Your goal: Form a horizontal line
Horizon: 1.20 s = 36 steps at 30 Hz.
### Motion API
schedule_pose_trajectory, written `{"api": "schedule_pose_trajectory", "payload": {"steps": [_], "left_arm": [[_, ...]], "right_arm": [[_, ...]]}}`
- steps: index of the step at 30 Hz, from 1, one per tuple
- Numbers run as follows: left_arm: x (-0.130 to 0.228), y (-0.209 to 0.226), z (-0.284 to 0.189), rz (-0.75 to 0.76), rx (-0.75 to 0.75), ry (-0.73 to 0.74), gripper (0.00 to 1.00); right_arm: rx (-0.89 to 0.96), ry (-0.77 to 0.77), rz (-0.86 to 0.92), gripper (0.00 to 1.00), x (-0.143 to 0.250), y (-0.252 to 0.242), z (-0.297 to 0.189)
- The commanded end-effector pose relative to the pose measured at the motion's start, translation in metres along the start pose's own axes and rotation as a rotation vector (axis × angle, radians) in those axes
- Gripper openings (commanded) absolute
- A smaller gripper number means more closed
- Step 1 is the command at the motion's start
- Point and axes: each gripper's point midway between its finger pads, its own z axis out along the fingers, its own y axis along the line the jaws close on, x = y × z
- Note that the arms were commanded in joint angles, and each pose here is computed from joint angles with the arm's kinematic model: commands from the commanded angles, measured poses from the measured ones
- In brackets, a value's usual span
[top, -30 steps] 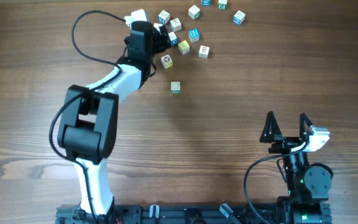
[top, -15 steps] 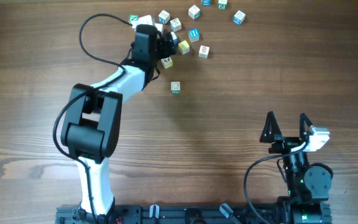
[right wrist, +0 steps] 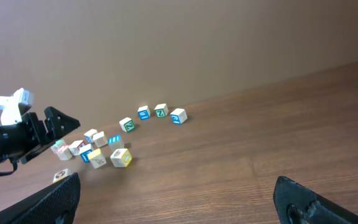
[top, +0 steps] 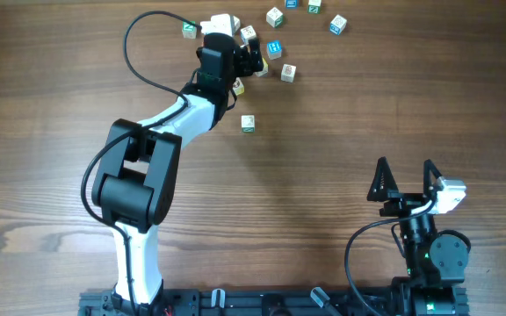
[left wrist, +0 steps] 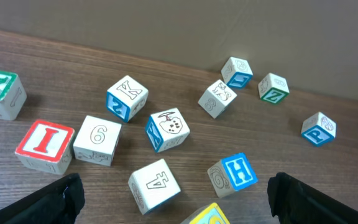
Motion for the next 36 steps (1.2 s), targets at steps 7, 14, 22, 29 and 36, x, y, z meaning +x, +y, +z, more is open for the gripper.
{"api": "schedule_pose_trajectory", "payload": {"steps": [7,14,22,29,36], "left_arm": [[0.013,-0.017,0.0,0.039,0.015,0.011,0.98],[0.019,-0.026,-0.001,0.047,0.026,0.025,0.97],[0.021,-0.025,0.0,0.041,0.024,0.031,0.97],[0.022,-0.028,0.0,0.043,0.028,0.033,0.97],[0.038,-0.022,0.01,0.044,0.019,0.054,0.96]], "right_arm": [[-0.01,-0.006,-0.018,1.0,-0.001,0.002,0.0],[-0.01,-0.006,-0.018,1.0,-0.001,0.002,0.0],[-0.01,-0.006,-0.018,1.0,-0.001,0.002,0.0],[-0.01,-0.006,-0.018,1.0,-0.001,0.002,0.0],[-0.01,-0.006,-0.018,1.0,-0.001,0.001,0.0]]}}
